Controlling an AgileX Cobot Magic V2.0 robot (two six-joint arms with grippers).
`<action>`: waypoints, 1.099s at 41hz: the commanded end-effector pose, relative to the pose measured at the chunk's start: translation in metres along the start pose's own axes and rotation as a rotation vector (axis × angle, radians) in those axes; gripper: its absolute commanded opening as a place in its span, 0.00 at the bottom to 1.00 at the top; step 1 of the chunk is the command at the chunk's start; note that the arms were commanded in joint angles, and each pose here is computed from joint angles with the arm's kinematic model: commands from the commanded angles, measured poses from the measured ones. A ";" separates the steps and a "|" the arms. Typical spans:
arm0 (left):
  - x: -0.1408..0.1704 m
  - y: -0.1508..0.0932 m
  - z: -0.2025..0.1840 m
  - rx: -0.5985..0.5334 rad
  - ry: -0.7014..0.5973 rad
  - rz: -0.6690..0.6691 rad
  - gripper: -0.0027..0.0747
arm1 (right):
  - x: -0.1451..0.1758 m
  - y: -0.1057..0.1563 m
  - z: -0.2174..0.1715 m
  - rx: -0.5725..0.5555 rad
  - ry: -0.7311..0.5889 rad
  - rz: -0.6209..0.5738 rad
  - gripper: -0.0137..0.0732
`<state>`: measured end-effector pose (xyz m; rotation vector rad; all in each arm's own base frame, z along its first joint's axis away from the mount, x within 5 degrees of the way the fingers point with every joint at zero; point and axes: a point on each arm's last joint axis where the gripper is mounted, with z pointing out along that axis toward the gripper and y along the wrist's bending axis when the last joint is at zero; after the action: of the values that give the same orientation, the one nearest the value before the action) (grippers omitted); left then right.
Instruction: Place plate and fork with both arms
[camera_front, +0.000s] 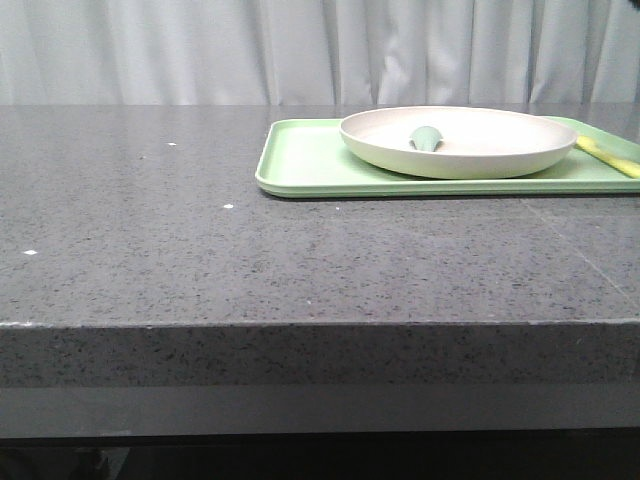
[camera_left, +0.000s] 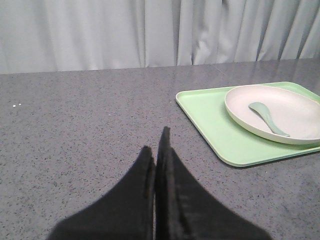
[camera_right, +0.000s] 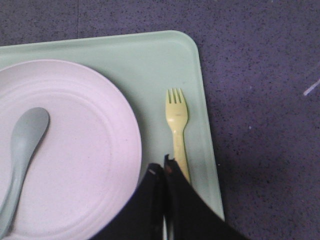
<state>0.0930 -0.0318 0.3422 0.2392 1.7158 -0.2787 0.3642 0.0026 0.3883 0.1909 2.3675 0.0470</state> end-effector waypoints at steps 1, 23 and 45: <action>-0.016 -0.001 -0.003 0.013 -0.101 -0.015 0.01 | -0.004 -0.001 -0.051 -0.018 -0.124 -0.010 0.08; -0.016 -0.001 -0.003 0.013 -0.101 -0.015 0.01 | 0.147 -0.023 -0.121 -0.099 -0.307 -0.032 0.08; -0.016 -0.001 -0.003 0.013 -0.101 -0.015 0.01 | 0.261 -0.044 -0.153 -0.144 -0.700 -0.030 0.08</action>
<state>0.0929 -0.0318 0.3421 0.2379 1.7178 -0.2796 0.0714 0.0025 0.3017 0.1018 1.7891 0.1255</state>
